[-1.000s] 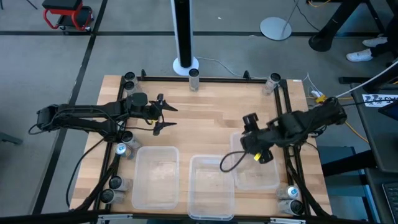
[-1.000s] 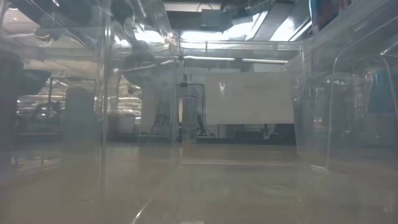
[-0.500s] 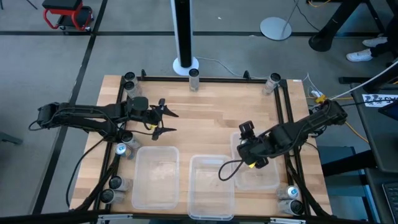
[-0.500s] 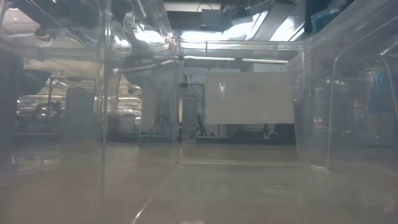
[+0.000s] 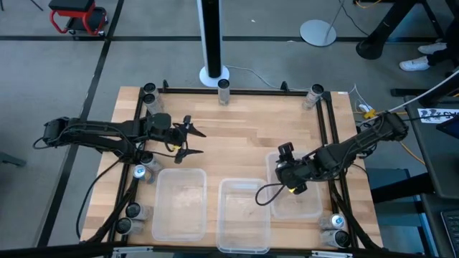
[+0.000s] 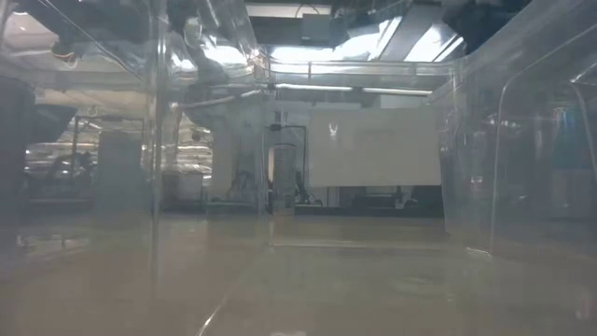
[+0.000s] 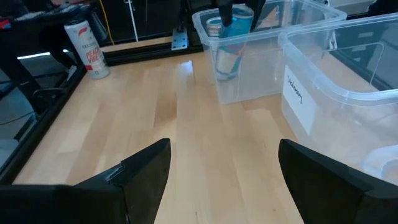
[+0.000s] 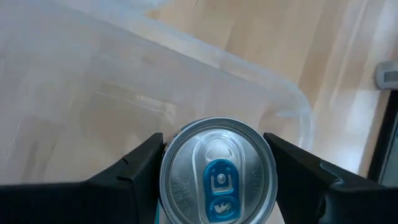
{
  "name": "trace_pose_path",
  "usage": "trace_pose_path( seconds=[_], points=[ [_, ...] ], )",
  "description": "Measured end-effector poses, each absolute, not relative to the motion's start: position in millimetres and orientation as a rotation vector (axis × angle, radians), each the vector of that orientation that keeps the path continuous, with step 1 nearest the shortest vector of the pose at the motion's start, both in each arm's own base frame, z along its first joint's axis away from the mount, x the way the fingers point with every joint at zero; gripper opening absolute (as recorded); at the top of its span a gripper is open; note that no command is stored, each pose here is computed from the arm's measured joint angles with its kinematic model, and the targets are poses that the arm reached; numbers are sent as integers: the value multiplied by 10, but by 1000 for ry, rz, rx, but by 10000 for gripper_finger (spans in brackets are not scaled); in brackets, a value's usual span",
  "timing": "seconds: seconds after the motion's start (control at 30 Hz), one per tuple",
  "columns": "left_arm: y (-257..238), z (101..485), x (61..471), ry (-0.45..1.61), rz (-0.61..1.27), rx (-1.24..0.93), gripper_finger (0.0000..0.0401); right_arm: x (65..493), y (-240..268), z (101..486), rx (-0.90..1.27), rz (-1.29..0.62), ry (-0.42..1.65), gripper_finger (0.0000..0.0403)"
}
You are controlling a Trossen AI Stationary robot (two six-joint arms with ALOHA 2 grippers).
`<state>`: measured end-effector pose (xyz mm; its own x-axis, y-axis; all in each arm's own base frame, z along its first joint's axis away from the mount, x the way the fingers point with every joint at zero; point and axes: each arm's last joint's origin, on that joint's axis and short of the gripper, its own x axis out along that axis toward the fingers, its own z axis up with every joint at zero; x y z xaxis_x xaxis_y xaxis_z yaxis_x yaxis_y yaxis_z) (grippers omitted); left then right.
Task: Sort soda cans
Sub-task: Put the top blue soda can into the right transparent bin
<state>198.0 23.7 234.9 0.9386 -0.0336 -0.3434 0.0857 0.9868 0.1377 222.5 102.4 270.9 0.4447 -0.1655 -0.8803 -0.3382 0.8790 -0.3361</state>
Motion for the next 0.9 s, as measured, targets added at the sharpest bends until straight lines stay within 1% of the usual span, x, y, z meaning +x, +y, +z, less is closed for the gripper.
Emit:
trace_pose_path(
  seconds=[0.13, 0.23, 0.57, 0.7, 0.9],
  points=[
    [237, 2352, 1981, 344, -61, 151, 288, 2230, 951, 2544, -466, 107, 1157, 235],
    [237, 2351, 1981, 345, -59, 144, 288, 2232, 912, 2449, -449, 106, 1171, 249],
    [236, 2343, 1978, 353, -58, 130, 288, 2235, 905, 2412, -470, 76, 1160, 287],
    [236, 2344, 1979, 353, -57, 128, 288, 2248, 923, 2480, -445, 112, 1159, 301],
    [236, 2343, 1979, 353, -57, 125, 288, 2239, 931, 2750, -430, 146, 1183, 317]
  ],
)
